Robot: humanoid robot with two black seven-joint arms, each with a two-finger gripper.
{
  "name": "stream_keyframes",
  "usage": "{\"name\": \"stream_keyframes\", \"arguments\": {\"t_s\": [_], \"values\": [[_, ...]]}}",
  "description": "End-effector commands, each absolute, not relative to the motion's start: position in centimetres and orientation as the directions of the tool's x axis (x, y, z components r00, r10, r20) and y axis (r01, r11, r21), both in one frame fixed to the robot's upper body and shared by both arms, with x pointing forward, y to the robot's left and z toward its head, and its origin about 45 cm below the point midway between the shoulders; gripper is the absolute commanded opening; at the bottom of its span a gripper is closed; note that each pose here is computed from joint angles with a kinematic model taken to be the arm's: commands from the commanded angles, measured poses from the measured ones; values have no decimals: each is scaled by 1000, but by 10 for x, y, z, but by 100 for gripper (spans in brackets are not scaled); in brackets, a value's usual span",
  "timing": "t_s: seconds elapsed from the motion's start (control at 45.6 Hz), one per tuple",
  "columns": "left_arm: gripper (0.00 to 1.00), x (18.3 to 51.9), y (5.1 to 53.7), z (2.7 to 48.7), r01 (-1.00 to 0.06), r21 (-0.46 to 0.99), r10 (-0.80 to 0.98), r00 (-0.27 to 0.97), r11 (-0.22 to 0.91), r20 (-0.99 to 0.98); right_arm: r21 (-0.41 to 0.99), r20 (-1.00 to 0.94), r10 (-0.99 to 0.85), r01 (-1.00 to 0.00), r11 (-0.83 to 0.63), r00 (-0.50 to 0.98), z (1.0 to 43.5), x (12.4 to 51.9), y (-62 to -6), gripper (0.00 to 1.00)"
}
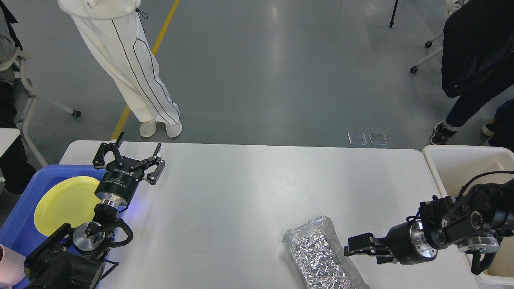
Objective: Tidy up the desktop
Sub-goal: 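Move the right gripper down toward the foil item in the clear bag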
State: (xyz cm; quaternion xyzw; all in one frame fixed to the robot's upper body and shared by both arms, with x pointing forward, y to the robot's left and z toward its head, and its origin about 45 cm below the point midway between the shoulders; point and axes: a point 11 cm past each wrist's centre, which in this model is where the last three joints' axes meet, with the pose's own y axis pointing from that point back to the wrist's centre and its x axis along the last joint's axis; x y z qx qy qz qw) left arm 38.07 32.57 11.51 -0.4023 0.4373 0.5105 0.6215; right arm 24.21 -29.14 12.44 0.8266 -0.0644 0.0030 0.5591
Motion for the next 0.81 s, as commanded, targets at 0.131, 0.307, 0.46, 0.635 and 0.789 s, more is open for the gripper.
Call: {"name": "stream_keyframes", "arguments": {"t_s": [0.131,0.307,0.46,0.635,0.789], "values": [[96,381,326,115,-986,-53,283,96,155,-954,925,75,-71,-96,-368,995,101,231,-291,100],[96,381,326,115,-986,-53,283,96,155,-954,918,89,-54,-103,-382,995,84,226,-289,100],[96,381,326,115,-986,-53,283,96,155,-954,919,110,-50,-120,-375,993,68,222,-290,100],[96,381,326,115,-986,-53,283,96,155,-954,922,123,-57,-135,-364,991,58,217,-295,85],[96,381,326,115,-986,-53,283,96,155,-954,910,177,-54,-184,-372,983,55,218,-296,41]]}}
